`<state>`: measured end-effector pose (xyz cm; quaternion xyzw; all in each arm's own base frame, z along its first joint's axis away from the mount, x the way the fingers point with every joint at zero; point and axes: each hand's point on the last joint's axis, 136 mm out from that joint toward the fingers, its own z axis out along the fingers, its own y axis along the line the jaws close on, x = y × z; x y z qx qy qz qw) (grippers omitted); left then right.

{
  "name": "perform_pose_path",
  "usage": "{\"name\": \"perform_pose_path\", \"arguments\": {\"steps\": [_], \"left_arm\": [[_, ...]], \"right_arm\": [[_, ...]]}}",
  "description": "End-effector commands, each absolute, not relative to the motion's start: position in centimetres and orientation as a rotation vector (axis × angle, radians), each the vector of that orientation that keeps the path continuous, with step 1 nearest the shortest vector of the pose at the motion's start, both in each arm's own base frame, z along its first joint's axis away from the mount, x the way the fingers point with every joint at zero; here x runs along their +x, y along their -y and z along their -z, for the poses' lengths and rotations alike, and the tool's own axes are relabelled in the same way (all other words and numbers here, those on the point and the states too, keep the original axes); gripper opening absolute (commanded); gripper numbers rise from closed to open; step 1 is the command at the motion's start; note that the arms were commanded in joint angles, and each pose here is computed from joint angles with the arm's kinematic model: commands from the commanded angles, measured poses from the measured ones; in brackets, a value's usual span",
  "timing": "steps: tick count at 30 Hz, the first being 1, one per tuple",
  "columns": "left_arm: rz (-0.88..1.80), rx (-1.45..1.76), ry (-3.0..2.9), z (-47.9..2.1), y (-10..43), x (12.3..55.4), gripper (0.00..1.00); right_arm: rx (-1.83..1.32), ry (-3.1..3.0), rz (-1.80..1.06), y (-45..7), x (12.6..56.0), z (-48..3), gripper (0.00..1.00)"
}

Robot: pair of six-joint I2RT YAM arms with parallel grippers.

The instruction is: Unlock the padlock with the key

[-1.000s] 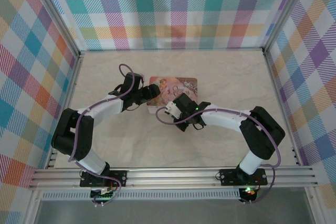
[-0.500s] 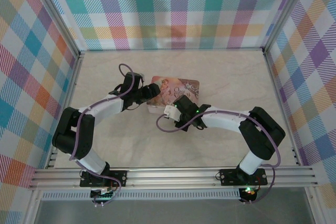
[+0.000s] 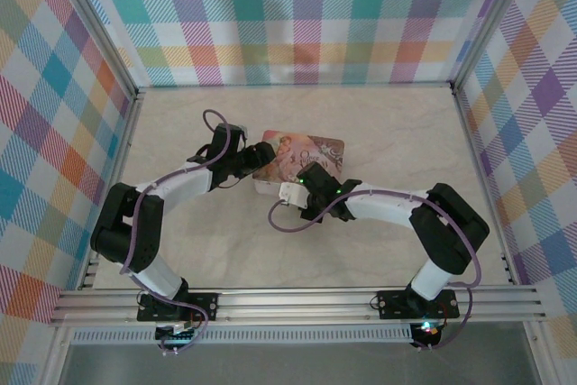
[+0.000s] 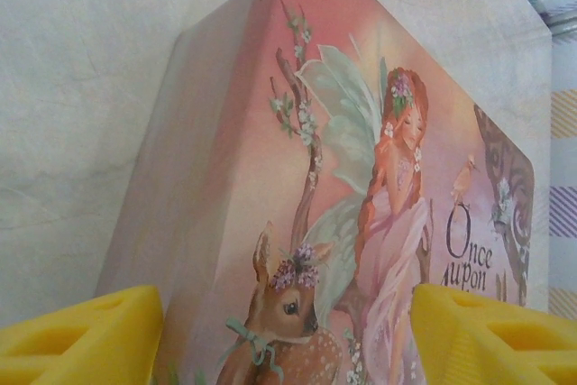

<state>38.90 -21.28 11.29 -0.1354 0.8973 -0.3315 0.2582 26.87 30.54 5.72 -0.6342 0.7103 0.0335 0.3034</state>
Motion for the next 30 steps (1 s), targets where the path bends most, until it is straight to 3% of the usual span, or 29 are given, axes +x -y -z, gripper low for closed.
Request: {"name": "perform_pose_path", "arguments": {"steps": [1, 11, 21, 30], "left_arm": [[0.953, -0.381, -2.417, -11.7, 21.7, 38.9, 0.73], [0.878, -0.414, -2.381, -12.8, 20.1, 38.8, 0.74], [0.785, -0.406, -2.351, -14.2, 17.5, 35.6, 0.76], [0.69, -0.392, -2.365, -13.8, 15.4, 33.0, 0.77]], "right_arm": [[-1.673, -1.765, -0.159, -33.0, 27.0, -7.9, 0.0], [-1.527, -1.824, -0.173, -31.1, 26.2, -9.9, 0.0], [-1.241, -1.899, -0.27, -28.7, 25.1, -14.3, 0.0], [-0.796, -2.131, -0.282, -22.6, 28.8, -16.5, 0.0]]}}
